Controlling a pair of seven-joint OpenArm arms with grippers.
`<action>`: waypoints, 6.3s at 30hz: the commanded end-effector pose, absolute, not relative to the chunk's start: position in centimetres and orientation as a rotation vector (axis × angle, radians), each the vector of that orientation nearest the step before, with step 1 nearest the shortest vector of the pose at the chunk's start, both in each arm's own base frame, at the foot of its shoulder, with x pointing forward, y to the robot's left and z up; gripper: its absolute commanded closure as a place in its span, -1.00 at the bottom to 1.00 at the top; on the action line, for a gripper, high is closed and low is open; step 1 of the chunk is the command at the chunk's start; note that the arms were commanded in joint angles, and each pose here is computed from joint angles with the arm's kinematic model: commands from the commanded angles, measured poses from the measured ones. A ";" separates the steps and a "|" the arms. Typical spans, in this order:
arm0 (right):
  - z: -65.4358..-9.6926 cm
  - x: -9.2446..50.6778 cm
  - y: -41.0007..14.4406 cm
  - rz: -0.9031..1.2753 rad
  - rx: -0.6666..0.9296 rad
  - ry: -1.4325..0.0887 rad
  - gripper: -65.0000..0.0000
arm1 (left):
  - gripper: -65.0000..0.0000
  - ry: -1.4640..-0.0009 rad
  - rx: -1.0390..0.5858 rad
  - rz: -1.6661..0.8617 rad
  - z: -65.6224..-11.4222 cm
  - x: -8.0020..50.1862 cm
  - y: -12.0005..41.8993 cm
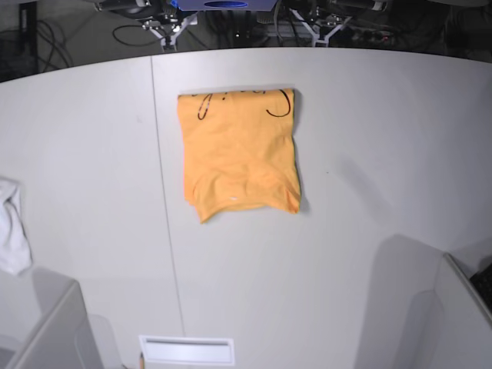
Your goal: Fold the T-shirt properly
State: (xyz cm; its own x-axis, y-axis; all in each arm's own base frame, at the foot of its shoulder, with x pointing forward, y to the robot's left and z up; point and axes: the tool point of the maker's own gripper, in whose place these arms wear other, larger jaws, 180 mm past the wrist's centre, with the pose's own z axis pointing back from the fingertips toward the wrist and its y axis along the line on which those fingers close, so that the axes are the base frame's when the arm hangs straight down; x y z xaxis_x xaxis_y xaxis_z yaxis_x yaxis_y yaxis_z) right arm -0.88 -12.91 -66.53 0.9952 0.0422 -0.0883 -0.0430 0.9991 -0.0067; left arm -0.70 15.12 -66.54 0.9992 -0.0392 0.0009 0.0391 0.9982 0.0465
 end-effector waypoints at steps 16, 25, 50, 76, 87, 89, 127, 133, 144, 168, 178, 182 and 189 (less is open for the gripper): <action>-66.4 -4.0 -13.5 0.038 -0.019 0.137 1.00 | 0.34 0.002 0.057 -0.034 -66.5 -0.7 15.4; -66.4 -3.8 -13.5 0.039 -0.019 0.129 1.00 | 0.11 0.016 0.054 -0.036 -66.5 -1.4 15.2; -66.4 -3.6 -13.7 0.049 -0.022 0.127 1.00 | 1.00 0.019 0.059 -0.035 -66.5 -1.8 15.5; -66.5 -3.2 -13.6 0.042 -0.021 0.120 1.00 | 1.00 0.011 0.057 -0.039 -66.5 -1.3 15.4; -66.5 -3.1 -13.6 0.044 -0.021 0.119 1.00 | 1.00 0.014 0.059 -0.039 -66.5 -1.5 15.5; -66.5 -3.1 -13.6 0.044 -0.021 0.119 1.00 | 1.00 0.017 0.059 -0.038 -66.5 -1.7 15.5; -66.5 -3.1 -13.6 0.044 -0.021 0.119 1.00 | 1.00 0.017 0.059 -0.041 -66.5 -1.7 15.5; -66.5 -3.1 -13.6 0.044 -0.021 0.119 1.00 | 1.00 0.017 0.059 -0.039 -66.5 -1.7 15.5; -66.5 -3.1 -13.6 0.044 -0.021 0.119 1.00 | 1.00 0.016 0.059 -0.039 -66.5 -1.6 15.5; -66.5 -3.1 -13.6 0.042 -0.021 0.119 1.00 | 1.00 0.017 0.059 -0.039 -66.5 -1.7 15.5; -66.5 -3.1 -13.6 0.042 -0.021 0.119 1.00 | 1.00 0.017 0.059 -0.039 -66.5 -1.7 15.5; -66.5 -3.1 -13.6 0.042 -0.021 0.119 1.00 | 1.00 0.017 0.059 -0.039 -66.5 -1.7 15.5; -66.5 -3.1 -13.6 0.042 -0.021 0.119 1.00 | 1.00 0.017 0.059 -0.039 -66.5 -1.7 15.5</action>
